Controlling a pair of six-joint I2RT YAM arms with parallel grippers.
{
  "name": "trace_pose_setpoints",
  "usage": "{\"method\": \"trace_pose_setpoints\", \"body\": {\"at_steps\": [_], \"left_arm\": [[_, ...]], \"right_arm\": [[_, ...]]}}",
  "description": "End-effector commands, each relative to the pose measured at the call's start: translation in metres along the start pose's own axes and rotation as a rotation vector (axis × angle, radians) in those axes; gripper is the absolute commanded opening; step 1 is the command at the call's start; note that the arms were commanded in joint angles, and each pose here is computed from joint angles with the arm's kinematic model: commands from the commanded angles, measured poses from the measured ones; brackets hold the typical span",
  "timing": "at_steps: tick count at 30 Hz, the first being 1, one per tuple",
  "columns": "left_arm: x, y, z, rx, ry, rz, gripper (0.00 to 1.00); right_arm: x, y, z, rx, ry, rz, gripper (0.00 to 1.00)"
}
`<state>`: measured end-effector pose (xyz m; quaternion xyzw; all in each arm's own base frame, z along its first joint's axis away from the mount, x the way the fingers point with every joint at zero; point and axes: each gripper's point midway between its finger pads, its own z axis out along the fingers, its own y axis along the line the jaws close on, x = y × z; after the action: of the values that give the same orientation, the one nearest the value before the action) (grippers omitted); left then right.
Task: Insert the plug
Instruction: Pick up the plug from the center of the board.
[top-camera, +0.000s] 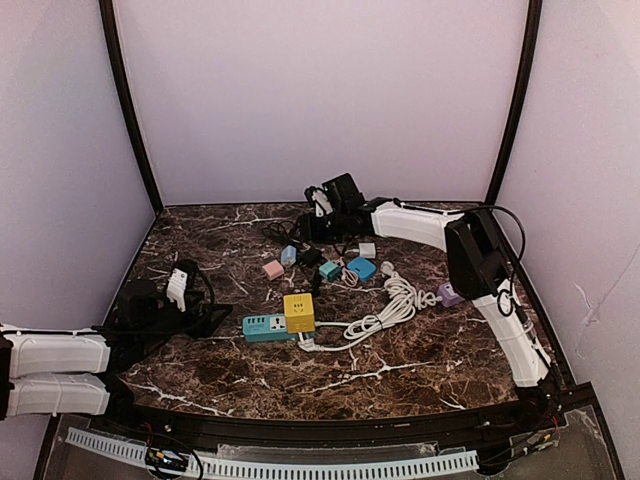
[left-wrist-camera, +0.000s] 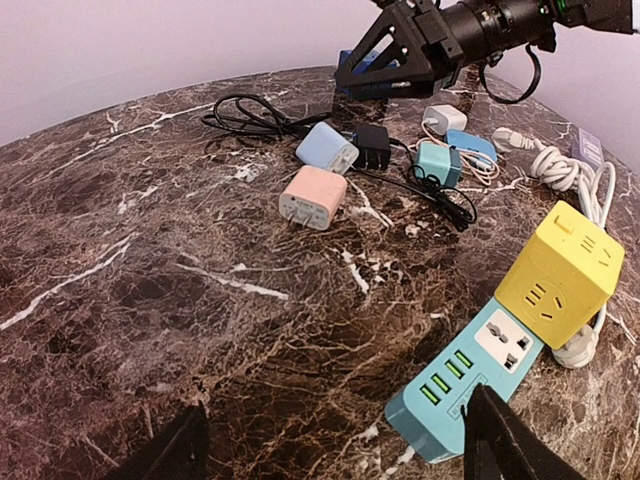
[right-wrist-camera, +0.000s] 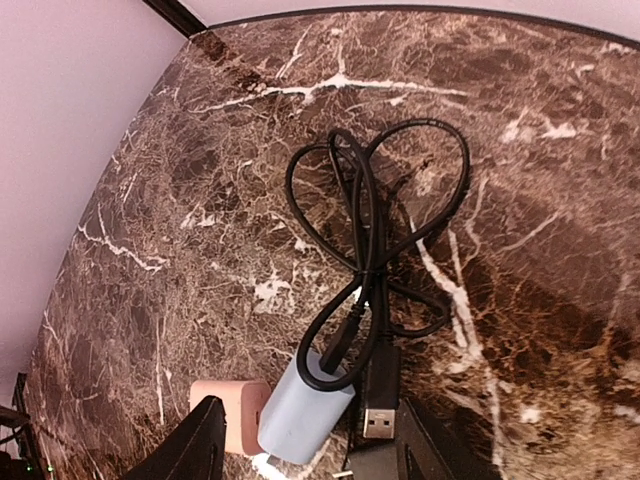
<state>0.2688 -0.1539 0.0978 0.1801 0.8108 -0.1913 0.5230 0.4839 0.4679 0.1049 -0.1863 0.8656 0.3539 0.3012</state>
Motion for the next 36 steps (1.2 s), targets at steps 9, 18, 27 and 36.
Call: {"method": "trace_pose_setpoints", "body": {"at_steps": [9,18,27,36], "left_arm": [[-0.003,-0.002,-0.003,0.014,-0.025,-0.016,0.77],[-0.003,-0.003,-0.003,0.020,-0.029,-0.019,0.77],[-0.004,-0.003,-0.004,0.024,-0.033,-0.018,0.77],[-0.004,-0.004,-0.004,0.026,-0.036,-0.017,0.77]], "right_arm": [[0.030,0.002,0.039,0.110,-0.020,0.108,0.59],[0.044,0.006,0.052,0.108,0.010,0.105,0.54],[0.054,-0.001,0.069,0.106,0.035,0.095,0.56],[0.066,-0.007,0.076,0.121,0.062,0.090,0.54]]}}
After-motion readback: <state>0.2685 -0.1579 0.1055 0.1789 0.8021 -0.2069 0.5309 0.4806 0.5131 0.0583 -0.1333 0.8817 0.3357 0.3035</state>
